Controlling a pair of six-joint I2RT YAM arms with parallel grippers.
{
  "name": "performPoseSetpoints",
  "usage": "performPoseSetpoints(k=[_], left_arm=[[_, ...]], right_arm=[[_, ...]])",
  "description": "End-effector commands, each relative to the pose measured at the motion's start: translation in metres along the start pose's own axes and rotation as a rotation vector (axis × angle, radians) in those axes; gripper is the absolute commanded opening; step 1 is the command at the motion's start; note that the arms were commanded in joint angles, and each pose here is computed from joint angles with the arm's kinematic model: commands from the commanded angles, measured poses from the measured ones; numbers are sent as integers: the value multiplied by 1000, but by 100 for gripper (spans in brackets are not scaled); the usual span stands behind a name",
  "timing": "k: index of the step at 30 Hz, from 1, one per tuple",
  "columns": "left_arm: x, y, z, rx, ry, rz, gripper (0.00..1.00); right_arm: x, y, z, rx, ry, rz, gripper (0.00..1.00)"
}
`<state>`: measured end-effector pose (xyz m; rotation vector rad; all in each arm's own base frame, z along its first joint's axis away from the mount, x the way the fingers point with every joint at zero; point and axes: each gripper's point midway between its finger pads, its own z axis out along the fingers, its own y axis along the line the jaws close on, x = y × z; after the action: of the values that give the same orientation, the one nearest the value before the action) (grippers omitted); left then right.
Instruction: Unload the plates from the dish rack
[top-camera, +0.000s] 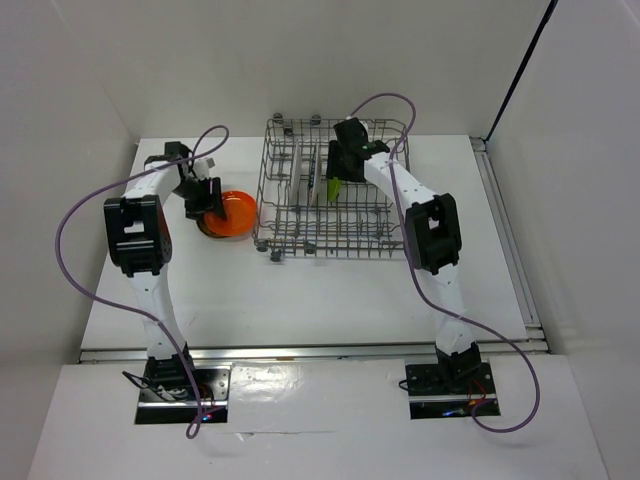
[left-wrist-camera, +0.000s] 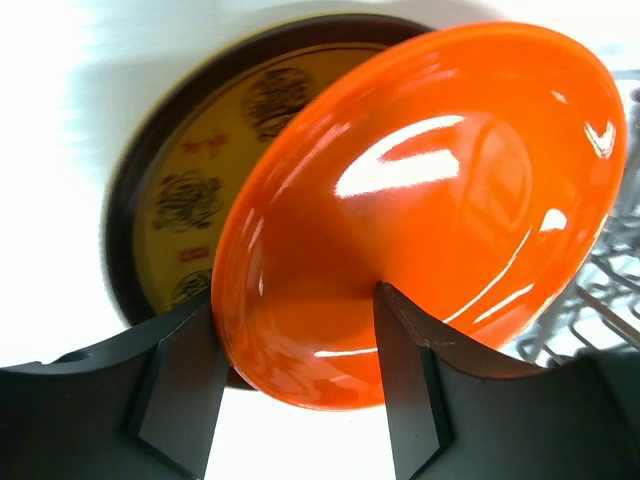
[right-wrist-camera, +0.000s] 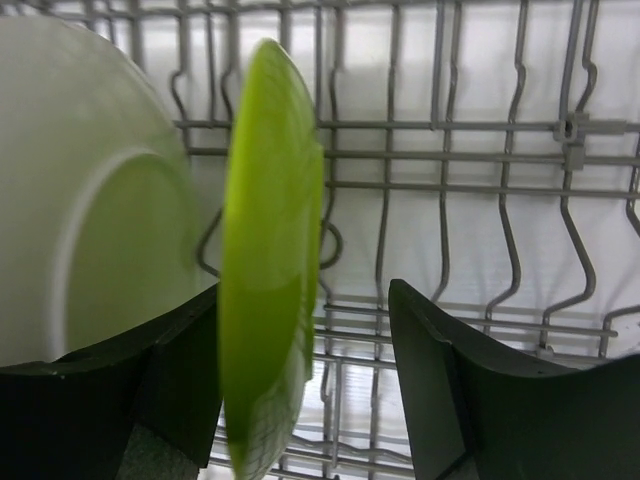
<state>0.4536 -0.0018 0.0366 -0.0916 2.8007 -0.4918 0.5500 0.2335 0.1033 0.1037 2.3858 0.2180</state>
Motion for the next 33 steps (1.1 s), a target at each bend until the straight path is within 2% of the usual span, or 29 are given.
performPoseSetpoints(k=[1, 13, 16, 18, 19, 20, 22, 24, 25, 28, 33], left_arm=[[-16, 3, -33, -79, -70, 0, 68], [-21, 18, -54, -210, -95, -17, 68], [-22, 11, -56, -214, -101, 15, 68], [-24, 1, -60, -235, -117, 59, 70], [-24, -1, -59, -250, -113, 82, 70], [-25, -9, -61, -258, -124, 104, 70], [-26, -11, -65, -276, -135, 114, 72], [-31, -14, -71, -275, -155, 118, 72], [-33, -19, -79, -261, -176, 114, 72], [-39, -31, -93, -224, -210, 116, 72], [-53, -56, -129, -163, -304, 147, 73]], right_arm=[[-18, 2, -10, 27, -43, 4, 68], [-18, 0, -12, 31, -59, 7, 53], [-14, -3, -8, 47, -46, -6, 52], [-11, -4, -4, 51, -38, -8, 47], [-9, 1, -5, 45, -36, -14, 43], [-10, -1, -4, 56, -42, -14, 31], [-13, -2, -7, 64, -50, -13, 14], [-14, -6, -11, 106, -58, -33, 2], [-18, -8, -13, 121, -67, -32, 0], [-44, -14, -39, 159, -145, -34, 0], [-102, -4, -102, 194, -347, -61, 0]])
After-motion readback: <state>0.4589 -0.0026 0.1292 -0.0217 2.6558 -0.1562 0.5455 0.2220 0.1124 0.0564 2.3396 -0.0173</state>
